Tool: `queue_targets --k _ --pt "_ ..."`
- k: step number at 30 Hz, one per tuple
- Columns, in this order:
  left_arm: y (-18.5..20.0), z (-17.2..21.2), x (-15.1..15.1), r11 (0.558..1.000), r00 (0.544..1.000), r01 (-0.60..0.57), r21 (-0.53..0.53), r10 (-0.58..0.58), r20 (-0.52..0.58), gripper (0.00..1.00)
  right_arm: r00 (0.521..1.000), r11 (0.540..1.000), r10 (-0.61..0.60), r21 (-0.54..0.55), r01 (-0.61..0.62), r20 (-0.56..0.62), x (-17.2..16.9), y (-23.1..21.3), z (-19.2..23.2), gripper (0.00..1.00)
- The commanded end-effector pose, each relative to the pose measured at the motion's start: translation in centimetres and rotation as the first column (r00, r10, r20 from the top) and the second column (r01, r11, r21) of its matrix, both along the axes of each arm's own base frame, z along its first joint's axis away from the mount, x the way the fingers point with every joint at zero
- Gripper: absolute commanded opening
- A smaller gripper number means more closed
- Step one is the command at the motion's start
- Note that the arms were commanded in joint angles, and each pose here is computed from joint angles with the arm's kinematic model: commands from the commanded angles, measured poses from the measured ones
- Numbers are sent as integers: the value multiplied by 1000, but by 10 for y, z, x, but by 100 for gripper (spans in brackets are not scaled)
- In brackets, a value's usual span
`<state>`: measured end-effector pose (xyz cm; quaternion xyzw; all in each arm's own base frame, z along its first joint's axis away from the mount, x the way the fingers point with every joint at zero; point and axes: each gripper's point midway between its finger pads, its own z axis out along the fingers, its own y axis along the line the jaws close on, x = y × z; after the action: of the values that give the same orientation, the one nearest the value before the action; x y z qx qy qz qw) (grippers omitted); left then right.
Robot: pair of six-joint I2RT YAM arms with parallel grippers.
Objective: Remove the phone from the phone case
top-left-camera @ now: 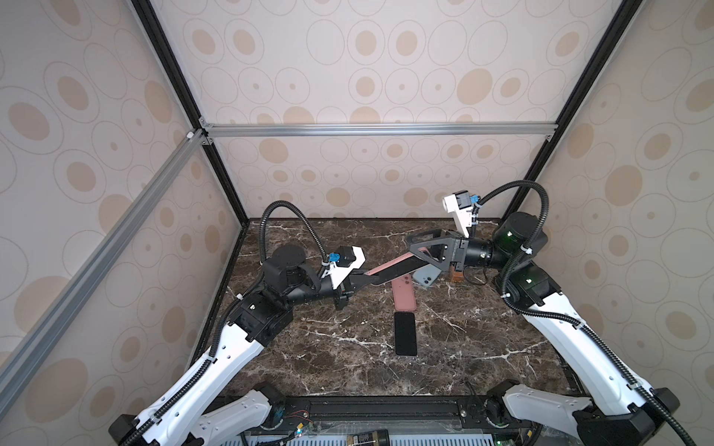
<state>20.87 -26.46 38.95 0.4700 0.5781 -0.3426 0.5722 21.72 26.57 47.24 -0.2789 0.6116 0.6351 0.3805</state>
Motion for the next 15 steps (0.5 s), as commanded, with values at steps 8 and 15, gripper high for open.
queue_targets --k 8,15 --pt "10 54 -14 981 991 22 -195 4 131 0 950 992 -120 9 123 290 -29 -22 19 87" --pt "9 56 -37 962 986 133 -237 -103 134 0 925 995 -52 -54 78 377 -49 -24 12 84"
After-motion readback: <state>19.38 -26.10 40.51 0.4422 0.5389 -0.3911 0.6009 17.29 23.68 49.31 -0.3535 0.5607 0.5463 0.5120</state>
